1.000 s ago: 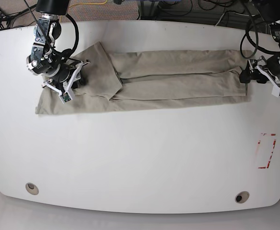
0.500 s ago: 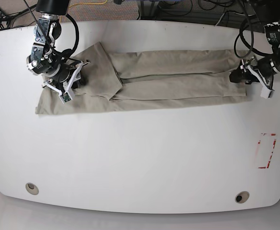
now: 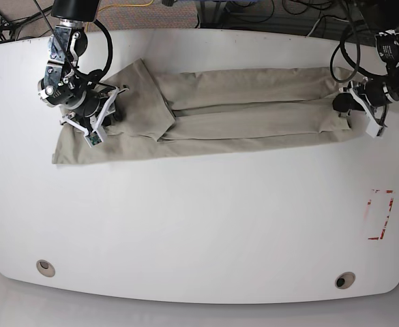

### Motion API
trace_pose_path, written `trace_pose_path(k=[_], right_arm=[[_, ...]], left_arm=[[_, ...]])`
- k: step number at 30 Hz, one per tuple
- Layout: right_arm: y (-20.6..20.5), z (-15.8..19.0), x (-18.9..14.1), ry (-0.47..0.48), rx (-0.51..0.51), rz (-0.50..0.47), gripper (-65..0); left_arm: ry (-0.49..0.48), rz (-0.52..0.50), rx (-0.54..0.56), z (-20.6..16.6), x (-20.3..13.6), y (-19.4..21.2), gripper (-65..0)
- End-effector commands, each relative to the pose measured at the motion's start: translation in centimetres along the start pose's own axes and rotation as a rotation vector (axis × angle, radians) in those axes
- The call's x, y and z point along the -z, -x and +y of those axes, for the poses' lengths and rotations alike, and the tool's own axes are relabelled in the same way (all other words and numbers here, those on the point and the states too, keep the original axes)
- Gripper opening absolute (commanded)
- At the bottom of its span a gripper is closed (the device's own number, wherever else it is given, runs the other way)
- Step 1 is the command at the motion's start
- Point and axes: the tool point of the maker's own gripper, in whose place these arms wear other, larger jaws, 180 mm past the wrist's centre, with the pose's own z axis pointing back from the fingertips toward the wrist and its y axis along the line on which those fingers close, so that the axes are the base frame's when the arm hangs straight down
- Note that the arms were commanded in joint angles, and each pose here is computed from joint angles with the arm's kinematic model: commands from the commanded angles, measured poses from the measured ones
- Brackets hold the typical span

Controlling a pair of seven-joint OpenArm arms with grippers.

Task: Fold the T-shirt properly
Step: 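Move the left gripper inward along the shirt and grasp its end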

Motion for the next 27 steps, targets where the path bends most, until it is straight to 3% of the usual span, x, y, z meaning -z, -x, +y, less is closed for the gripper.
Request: trace_pose_path(k=[1, 13, 20, 27], right_arm=[[-0.9, -0.5, -0.4, 0.010, -0.014, -0.025, -49.0], [-0.9, -0.5, -0.4, 0.010, -0.014, -0.025, -49.0], [-1.0, -0.5, -0.4, 0.010, -0.014, -0.027, -49.0], [-1.7, 0.1, 0.0, 0.002, -0.005, -0.044, -49.0]], left_arm=[[-0.014, -0.092, 0.106, -0.8, -1.7, -3.8, -65.0], [-0.054, -0.109, 0.306, -4.9, -3.8, -8.1, -65.0], [0.053, -0.091, 0.438, -11.0, -1.7, -8.5, -64.9], [0.178, -0.078, 0.415, -15.8, 1.0, -7.7, -64.7]])
